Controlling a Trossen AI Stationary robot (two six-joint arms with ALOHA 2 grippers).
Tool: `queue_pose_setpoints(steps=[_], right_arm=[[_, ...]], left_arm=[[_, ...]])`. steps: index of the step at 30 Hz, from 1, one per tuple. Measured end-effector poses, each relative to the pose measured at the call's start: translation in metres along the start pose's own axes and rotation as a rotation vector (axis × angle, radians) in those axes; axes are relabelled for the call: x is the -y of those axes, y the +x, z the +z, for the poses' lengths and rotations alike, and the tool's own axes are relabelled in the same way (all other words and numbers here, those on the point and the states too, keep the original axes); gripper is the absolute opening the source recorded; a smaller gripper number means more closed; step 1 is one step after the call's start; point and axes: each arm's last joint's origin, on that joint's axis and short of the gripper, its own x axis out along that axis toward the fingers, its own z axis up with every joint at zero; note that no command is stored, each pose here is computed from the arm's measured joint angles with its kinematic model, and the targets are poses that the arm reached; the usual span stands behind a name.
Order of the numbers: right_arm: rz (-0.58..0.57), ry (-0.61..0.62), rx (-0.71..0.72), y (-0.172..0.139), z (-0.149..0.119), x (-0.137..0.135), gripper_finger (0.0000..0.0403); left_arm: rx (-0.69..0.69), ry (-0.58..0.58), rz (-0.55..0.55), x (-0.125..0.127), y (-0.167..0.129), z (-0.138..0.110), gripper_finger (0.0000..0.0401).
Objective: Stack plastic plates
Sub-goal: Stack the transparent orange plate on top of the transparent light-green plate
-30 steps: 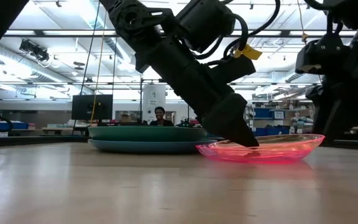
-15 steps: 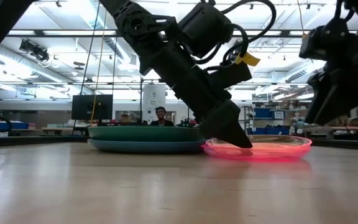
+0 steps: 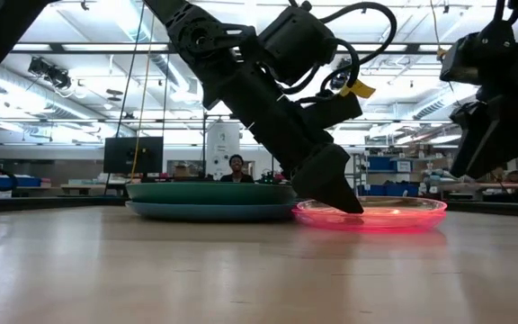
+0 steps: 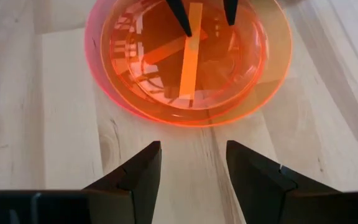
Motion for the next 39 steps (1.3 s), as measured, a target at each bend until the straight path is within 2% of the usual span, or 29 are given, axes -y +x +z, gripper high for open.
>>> queue_pose_setpoints(steps=[7,20,31,39], right_arm=[[-0.069,0.002,-0.016,-0.008,0.003,0.001,0.0191],[-0.056,0.003,0.007,-0.012,0.003,-0.001,0.0191],[-0.081,0.208,0.064,-0.028,0.003,0.010,0.0191],[-0.068,0.252,0.167,-0.024,0.001,0.006,0.0191]], left_arm=[[-0.004,0.002,-0.001,0.000,0.000,0.000,0.0176],[-0.009,0.060,-0.001,-0.001,0.000,-0.001,0.0176],[-0.010,0.102,-0.002,0.000,0.000,-0.001,0.0176],[-0.011,0.102,-0.002,0.000,-0.001,-0.001,0.0176]])
